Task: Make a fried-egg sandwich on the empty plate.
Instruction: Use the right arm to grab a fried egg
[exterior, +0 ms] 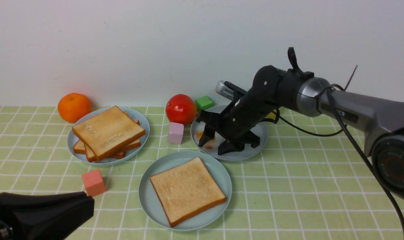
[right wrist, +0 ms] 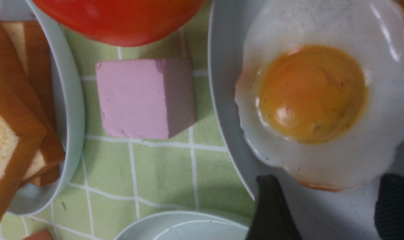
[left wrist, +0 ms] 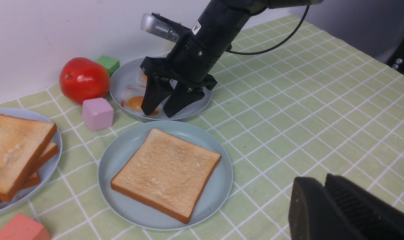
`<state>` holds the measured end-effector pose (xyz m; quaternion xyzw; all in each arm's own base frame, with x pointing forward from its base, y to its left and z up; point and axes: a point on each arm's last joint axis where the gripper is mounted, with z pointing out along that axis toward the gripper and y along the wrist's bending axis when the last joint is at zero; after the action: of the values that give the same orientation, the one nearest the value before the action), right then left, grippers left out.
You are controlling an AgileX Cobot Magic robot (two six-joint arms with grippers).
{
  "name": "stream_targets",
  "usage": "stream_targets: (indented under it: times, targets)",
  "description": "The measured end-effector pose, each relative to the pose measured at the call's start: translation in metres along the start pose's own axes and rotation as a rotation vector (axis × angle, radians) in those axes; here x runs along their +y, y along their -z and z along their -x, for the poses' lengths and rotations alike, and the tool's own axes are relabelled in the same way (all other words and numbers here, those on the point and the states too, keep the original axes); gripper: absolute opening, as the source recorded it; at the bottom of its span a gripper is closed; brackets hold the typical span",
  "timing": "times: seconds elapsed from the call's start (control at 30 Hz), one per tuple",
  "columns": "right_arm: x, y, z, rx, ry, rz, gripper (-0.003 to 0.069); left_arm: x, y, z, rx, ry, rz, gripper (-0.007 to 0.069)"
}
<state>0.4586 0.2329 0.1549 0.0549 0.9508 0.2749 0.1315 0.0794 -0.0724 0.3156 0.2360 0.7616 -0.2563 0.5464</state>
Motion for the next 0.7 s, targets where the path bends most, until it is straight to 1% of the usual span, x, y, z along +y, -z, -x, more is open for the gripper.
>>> stream_targets:
  times: [0.07, 0.1, 0.2, 0.27, 0.33, 0.4, 0.63, 0.7]
  targets:
    - [0.0001, 0.0, 0.0005, -0.006, 0.014, 0.001, 0.0381, 0.0, 0.0, -0.0003, 0.003, 0.0, 0.0, 0.007]
    - [-0.0004, -0.0008, 0.0013, -0.014, 0.032, 0.0, 0.0319, 0.0001, 0.0, -0.0008, 0.009, 0.0, 0.001, 0.0071]
    - [-0.0019, -0.0034, 0.0025, -0.029, 0.045, -0.002, 0.0191, 0.0002, 0.0, -0.0017, 0.018, 0.0, 0.003, 0.0071]
    - [-0.0028, -0.0056, 0.0039, -0.046, 0.051, -0.001, 0.0092, 0.0003, 0.0, -0.0022, 0.025, 0.0, 0.003, 0.0071]
    - [-0.0035, -0.0073, 0.0054, -0.064, 0.065, 0.001, 0.0014, 0.0003, 0.0, -0.0022, 0.025, 0.0, 0.003, 0.0071]
    - [-0.0035, -0.0077, 0.0073, -0.086, 0.079, 0.004, -0.001, 0.0003, 0.0, -0.0022, 0.025, 0.0, 0.003, 0.0071]
    - [-0.0035, -0.008, 0.0091, -0.106, 0.138, 0.002, -0.001, 0.0003, 0.0, -0.0023, 0.025, 0.0, 0.003, 0.0074]
    - [-0.0024, -0.005, 0.0073, -0.084, 0.183, -0.004, -0.0009, 0.0003, 0.0, -0.0023, 0.026, 0.0, 0.004, 0.0076]
